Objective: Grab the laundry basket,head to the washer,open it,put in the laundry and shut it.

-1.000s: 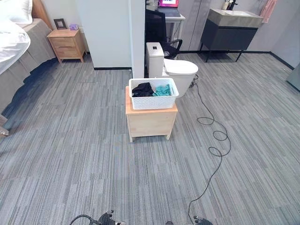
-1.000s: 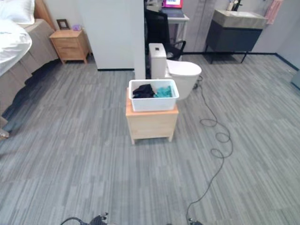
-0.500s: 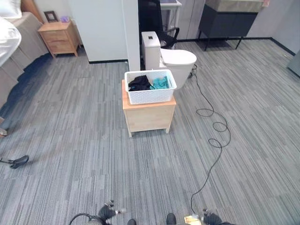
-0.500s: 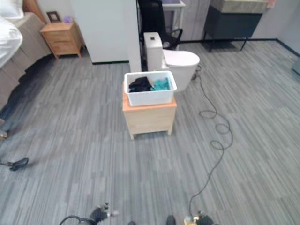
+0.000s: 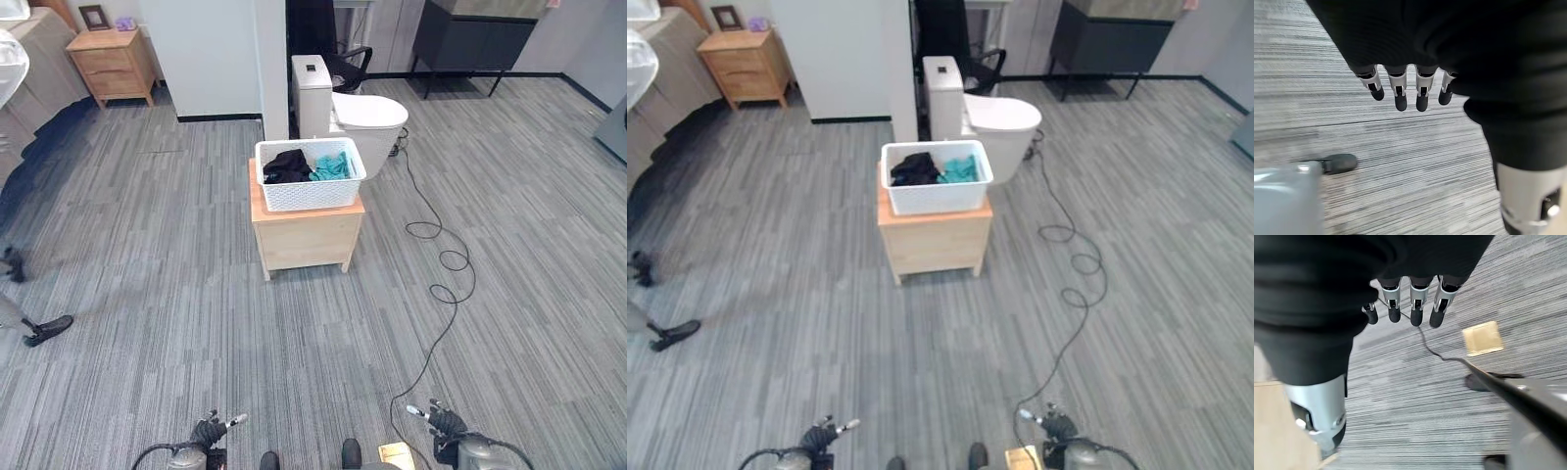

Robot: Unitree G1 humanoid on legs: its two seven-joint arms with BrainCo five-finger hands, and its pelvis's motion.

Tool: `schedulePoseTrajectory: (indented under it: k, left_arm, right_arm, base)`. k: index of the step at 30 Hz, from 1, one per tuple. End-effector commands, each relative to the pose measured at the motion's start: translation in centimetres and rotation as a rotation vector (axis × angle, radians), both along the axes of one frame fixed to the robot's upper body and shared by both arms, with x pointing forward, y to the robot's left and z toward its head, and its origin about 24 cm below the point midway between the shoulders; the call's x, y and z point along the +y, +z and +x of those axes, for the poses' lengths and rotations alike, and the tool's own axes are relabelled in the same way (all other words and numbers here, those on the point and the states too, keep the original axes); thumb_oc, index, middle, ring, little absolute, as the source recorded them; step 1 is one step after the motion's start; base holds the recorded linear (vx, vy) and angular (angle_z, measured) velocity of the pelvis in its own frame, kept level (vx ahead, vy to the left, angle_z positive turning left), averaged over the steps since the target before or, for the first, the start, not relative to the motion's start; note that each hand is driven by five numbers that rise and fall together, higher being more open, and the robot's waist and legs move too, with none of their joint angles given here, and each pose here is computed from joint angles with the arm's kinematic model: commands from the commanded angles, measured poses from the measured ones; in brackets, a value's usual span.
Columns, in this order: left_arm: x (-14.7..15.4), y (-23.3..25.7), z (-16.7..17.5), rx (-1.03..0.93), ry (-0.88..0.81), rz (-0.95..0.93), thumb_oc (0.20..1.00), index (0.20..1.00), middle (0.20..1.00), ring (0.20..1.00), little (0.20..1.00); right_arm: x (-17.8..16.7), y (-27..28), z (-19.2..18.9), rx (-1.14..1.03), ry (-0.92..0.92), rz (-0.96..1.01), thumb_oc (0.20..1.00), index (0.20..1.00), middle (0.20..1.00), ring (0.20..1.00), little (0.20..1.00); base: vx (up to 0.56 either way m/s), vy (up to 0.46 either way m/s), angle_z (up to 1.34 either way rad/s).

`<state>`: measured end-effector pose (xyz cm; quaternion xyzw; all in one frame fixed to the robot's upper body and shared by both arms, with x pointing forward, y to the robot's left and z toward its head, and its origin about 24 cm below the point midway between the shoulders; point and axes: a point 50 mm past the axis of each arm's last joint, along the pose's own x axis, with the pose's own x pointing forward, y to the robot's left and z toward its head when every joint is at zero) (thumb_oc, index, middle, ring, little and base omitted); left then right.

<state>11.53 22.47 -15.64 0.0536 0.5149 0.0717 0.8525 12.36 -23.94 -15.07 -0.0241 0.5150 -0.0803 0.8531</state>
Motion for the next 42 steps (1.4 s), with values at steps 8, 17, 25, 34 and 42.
schedulePoseTrajectory:
  k: [8,17,25,34,42]
  left_arm:
    - [-0.7,-0.5,-0.5,0.125,-0.208,0.053,1.000,1.000,1.000,1.000,1.000]
    - [-0.2,-0.4,-0.5,0.164,-0.392,0.144,1.000,1.000,1.000,1.000,1.000]
    - [0.1,-0.3,-0.3,0.155,-0.415,0.159,1.000,1.000,1.000,1.000,1.000]
    - [1.5,0.3,0.6,0.158,-0.546,0.245,1.000,1.000,1.000,1.000,1.000]
    - [1.7,0.4,0.9,0.124,-0.375,0.199,1.000,1.000,1.000,1.000,1.000]
  right_arm:
    - [-2.0,-0.9,-5.0,0.269,0.148,-0.119,1.000,1.000,1.000,1.000,1.000]
    - [-0.1,-1.2,-4.1,0.261,0.362,-0.126,1.000,1.000,1.000,1.000,1.000]
    - [1.2,-1.3,-3.1,0.218,0.425,-0.098,1.000,1.000,1.000,1.000,1.000]
    - [1.3,-0.5,-1.2,0.110,0.440,-0.085,1.000,1.000,1.000,1.000,1.000]
    - [3.3,-0.7,-1.6,0.063,0.383,0.008,1.000,1.000,1.000,1.000,1.000]
  base:
    - [0.02,0.016,0.00]
    - [0.00,0.000,0.00]
    - [-0.02,0.039,0.00]
    - [-0.03,0.170,-0.08]
    - [0.30,-0.012,-0.10]
